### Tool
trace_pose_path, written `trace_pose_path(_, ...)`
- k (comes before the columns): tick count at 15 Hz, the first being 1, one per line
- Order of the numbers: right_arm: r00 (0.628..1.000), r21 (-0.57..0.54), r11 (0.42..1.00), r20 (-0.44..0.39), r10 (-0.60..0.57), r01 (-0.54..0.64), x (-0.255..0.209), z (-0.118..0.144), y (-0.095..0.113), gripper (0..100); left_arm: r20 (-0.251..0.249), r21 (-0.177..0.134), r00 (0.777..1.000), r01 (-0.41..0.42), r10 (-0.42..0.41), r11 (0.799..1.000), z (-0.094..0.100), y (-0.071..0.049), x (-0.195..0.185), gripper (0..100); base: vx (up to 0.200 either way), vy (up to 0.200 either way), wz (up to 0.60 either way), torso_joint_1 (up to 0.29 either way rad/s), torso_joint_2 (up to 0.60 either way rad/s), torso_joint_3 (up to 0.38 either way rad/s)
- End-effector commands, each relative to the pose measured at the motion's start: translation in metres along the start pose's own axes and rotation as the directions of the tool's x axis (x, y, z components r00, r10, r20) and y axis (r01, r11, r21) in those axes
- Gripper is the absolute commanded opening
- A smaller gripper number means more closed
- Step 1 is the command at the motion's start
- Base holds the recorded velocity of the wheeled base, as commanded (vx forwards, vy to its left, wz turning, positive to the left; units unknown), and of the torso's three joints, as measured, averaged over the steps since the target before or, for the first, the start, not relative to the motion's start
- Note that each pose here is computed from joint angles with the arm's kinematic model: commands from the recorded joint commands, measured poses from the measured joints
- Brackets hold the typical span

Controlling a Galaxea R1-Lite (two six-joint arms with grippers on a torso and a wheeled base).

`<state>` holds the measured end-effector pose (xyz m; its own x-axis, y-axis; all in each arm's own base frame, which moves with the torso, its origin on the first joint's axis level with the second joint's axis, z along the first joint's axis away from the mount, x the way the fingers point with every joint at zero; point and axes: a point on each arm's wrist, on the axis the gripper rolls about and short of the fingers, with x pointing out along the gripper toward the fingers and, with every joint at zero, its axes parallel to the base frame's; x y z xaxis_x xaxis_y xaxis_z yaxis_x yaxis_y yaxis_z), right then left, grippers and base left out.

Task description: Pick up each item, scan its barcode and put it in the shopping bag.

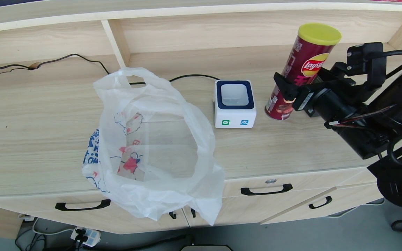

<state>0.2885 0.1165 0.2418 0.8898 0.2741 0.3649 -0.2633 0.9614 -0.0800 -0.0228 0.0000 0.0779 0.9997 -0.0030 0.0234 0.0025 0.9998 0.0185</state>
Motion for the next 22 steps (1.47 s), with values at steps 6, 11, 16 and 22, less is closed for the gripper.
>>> trace_pose_path(6, 0.999, -0.001, 1.0, -0.043, 0.002, -0.002, 0.009, -0.022, 0.002, 100, 0.0, 0.001, 1.0, 0.0, 0.0, 1.0, 0.0, 0.0, 0.0, 100, 0.0, 0.0, 0.0, 0.0, 0.0, 0.0)
trace_pose_path(11, 0.999, 0.049, 0.999, -0.044, -0.019, 0.022, 0.021, -0.031, -0.004, 100, 0.0, 0.001, 1.0, 0.0, 0.0, 1.0, 0.0, 0.0, 0.0, 100, 0.0, 0.0, 0.0, 0.0, 0.0, 0.0)
trace_pose_path(16, 0.999, 0.05, 0.998, -0.044, -0.019, 0.022, 0.026, -0.042, -0.003, 100, 0.0, 0.001, 1.0, 0.0, 0.0, 1.0, 0.0, 0.0, 0.0, 100, 0.0, 0.0, 0.0, 0.0, 0.0, 0.0)
trace_pose_path(22, 0.999, 0.053, 0.998, -0.031, -0.019, 0.021, 0.028, -0.047, -0.002, 100, 0.0, 0.0, 1.0, 0.0, 0.0, 1.0, 0.0, 0.0, 0.0, 100, 0.0, 0.0, 0.0, 0.0, 0.0, 0.0)
